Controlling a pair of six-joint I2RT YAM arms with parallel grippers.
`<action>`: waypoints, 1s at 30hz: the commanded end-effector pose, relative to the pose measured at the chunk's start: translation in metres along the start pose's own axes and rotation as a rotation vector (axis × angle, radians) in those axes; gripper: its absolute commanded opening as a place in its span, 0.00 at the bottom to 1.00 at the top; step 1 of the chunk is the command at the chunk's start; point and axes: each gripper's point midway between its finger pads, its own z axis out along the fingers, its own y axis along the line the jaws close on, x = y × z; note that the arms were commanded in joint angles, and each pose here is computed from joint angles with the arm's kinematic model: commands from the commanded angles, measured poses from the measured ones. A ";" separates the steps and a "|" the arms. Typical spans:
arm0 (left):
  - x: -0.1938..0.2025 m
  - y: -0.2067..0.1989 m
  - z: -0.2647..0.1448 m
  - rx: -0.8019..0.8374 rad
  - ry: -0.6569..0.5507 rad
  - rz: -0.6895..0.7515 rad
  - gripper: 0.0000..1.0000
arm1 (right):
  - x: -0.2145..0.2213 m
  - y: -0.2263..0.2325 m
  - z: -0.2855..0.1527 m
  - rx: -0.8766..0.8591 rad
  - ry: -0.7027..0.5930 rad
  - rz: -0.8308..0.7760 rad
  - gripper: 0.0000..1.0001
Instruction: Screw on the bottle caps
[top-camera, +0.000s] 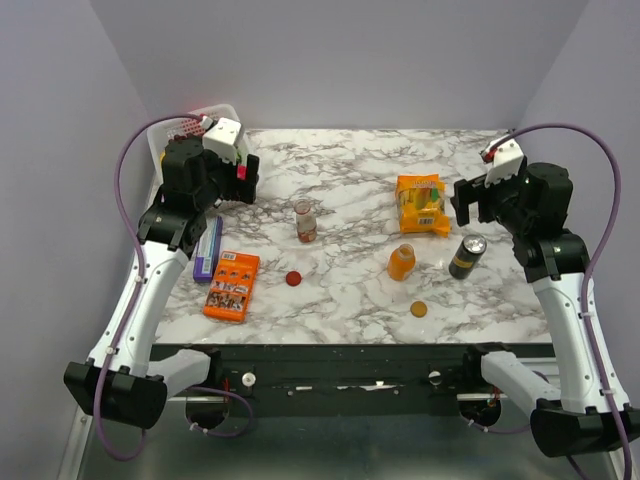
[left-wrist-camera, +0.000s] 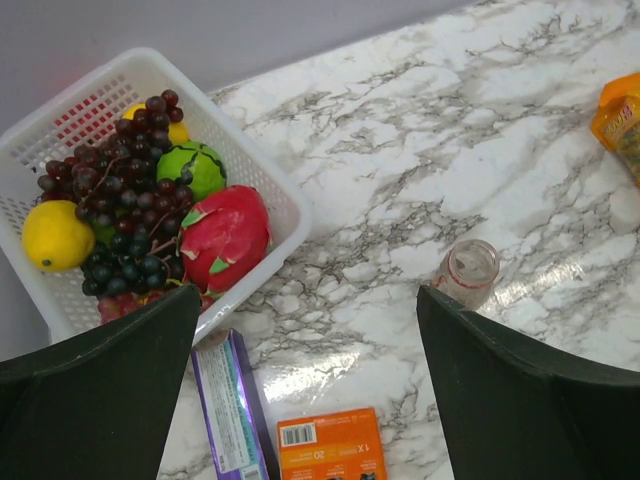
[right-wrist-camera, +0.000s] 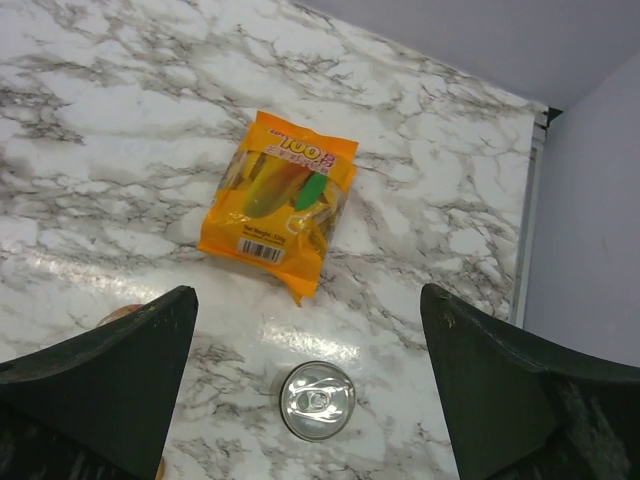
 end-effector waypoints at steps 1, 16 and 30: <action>0.028 -0.022 -0.018 0.111 0.081 0.008 0.99 | -0.007 0.043 -0.012 -0.265 -0.045 -0.090 1.00; 0.102 -0.087 -0.044 0.444 0.141 -0.046 0.99 | 0.070 0.108 -0.008 -0.679 0.275 -0.353 0.79; 0.120 -0.093 -0.054 0.472 0.174 -0.059 0.99 | 0.120 0.146 0.049 -0.747 0.409 -0.433 0.83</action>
